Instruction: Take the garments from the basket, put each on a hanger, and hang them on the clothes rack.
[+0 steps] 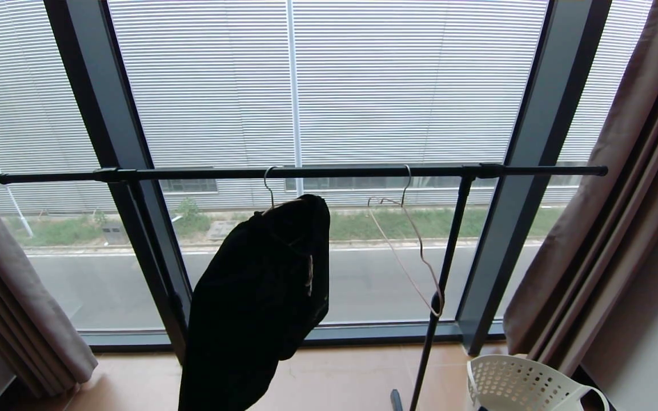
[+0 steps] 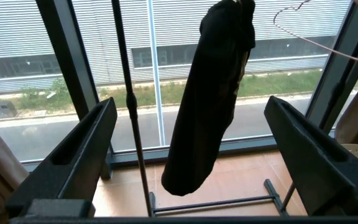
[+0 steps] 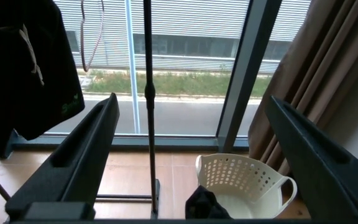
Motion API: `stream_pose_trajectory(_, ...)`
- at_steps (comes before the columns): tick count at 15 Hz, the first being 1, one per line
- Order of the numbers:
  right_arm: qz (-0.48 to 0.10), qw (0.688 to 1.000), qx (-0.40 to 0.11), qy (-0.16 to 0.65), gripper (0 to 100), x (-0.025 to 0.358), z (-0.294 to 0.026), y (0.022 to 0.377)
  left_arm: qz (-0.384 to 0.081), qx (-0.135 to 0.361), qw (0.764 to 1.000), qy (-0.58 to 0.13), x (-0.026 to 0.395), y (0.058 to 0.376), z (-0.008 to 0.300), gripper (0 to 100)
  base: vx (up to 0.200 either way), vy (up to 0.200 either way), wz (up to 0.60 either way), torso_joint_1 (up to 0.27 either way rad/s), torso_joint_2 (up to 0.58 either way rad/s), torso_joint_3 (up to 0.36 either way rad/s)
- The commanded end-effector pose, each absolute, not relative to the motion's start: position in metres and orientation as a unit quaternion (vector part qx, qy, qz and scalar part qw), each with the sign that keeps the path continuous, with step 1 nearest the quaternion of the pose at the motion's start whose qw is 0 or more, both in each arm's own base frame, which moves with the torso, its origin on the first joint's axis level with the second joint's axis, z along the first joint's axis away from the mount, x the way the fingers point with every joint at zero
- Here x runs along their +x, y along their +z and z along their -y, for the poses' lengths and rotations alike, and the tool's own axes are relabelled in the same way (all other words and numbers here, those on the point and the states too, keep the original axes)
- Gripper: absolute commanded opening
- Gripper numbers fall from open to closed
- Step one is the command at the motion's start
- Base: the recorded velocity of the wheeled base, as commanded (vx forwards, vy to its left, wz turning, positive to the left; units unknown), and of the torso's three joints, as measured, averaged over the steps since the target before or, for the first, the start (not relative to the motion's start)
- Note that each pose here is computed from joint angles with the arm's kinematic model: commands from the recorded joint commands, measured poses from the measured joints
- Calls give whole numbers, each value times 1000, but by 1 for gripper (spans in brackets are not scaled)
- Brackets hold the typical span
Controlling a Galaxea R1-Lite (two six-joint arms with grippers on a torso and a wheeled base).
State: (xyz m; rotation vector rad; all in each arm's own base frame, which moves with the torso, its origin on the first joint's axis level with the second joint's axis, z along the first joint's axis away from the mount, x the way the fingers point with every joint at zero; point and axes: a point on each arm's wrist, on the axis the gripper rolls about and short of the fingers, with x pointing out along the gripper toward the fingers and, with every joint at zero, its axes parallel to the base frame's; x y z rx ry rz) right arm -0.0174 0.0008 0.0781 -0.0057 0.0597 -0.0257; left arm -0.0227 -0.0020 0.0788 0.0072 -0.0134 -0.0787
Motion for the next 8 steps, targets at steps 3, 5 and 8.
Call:
stream_pose_trajectory(3,-32,999,-4,-11,100,-17,-1,78,8,-3,999,-40,-22,79,2,100,0,0,0,0,0,0)
stream_pose_trajectory(5,-31,999,-5,-11,100,-17,-1,78,9,-4,999,-41,-22,79,2,100,0,0,0,0,0,0)
stream_pose_trajectory(8,-29,1000,-4,-11,100,-18,-1,78,8,-3,999,-42,-22,79,2,100,0,0,0,-67,163,96)
